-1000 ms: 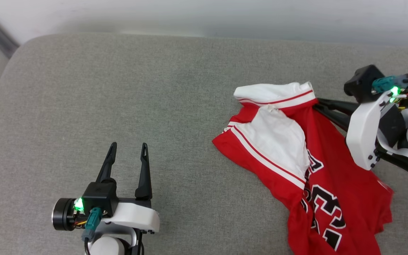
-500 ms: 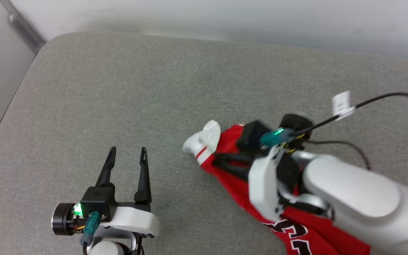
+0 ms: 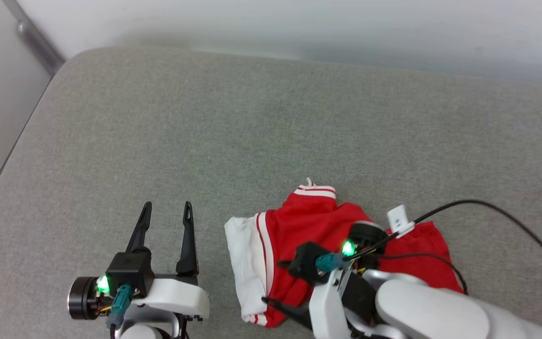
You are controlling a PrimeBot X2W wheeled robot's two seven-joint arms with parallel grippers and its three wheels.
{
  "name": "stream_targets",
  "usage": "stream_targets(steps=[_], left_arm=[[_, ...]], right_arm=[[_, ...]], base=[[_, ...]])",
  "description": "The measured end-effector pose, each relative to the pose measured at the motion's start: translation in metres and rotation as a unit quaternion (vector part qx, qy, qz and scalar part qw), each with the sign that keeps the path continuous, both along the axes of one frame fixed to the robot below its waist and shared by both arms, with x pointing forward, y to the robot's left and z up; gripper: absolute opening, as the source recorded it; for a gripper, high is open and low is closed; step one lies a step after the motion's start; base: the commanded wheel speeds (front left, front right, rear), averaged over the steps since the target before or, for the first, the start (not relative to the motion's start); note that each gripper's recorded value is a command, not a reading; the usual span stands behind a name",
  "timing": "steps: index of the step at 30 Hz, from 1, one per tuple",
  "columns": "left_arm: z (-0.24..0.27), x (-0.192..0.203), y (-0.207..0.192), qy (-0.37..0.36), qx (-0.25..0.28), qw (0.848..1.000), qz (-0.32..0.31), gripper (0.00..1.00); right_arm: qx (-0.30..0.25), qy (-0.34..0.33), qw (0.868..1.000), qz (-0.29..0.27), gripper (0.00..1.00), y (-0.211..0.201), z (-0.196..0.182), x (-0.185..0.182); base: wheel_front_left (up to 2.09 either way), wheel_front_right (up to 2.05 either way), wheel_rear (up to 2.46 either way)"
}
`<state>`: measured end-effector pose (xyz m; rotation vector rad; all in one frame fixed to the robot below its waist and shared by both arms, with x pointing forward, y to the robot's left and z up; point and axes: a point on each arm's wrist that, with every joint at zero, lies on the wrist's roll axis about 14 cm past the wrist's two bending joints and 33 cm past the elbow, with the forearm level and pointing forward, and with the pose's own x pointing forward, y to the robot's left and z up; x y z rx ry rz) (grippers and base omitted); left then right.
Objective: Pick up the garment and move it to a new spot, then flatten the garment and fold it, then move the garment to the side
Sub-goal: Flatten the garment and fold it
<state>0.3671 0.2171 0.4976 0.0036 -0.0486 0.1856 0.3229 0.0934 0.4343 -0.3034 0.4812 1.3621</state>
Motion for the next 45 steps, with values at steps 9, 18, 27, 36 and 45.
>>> stream_targets(steps=[9, 18, 27, 36, 45], left_arm=[[0.008, -0.007, -0.010, -0.014, 0.004, 1.000, -0.018, 1.00], [0.006, -0.004, -0.018, -0.011, 0.005, 0.999, -0.033, 1.00], [-0.001, 0.003, -0.021, -0.001, 0.006, 0.999, -0.038, 1.00], [-0.012, 0.017, -0.026, 0.013, 0.003, 0.999, -0.046, 1.00], [-0.014, 0.019, -0.023, 0.017, 0.003, 0.999, -0.042, 1.00]], right_arm=[[0.096, -0.137, 0.981, -0.096, 1.00, -0.049, 0.095, 0.074], [-0.052, -0.155, 0.973, -0.164, 1.00, -0.135, 0.096, 0.113], [-0.238, -0.021, 0.961, -0.139, 1.00, -0.179, 0.022, 0.073], [-0.286, 0.099, 0.944, -0.130, 1.00, -0.182, -0.065, 0.031], [-0.249, 0.081, 0.956, -0.133, 0.00, -0.170, -0.069, 0.031]], base=[[0.00, 0.00, 0.00], [0.00, 0.00, 0.00], [0.00, 0.00, 0.00], [0.00, 0.00, 0.00], [0.00, 0.00, 0.00]])
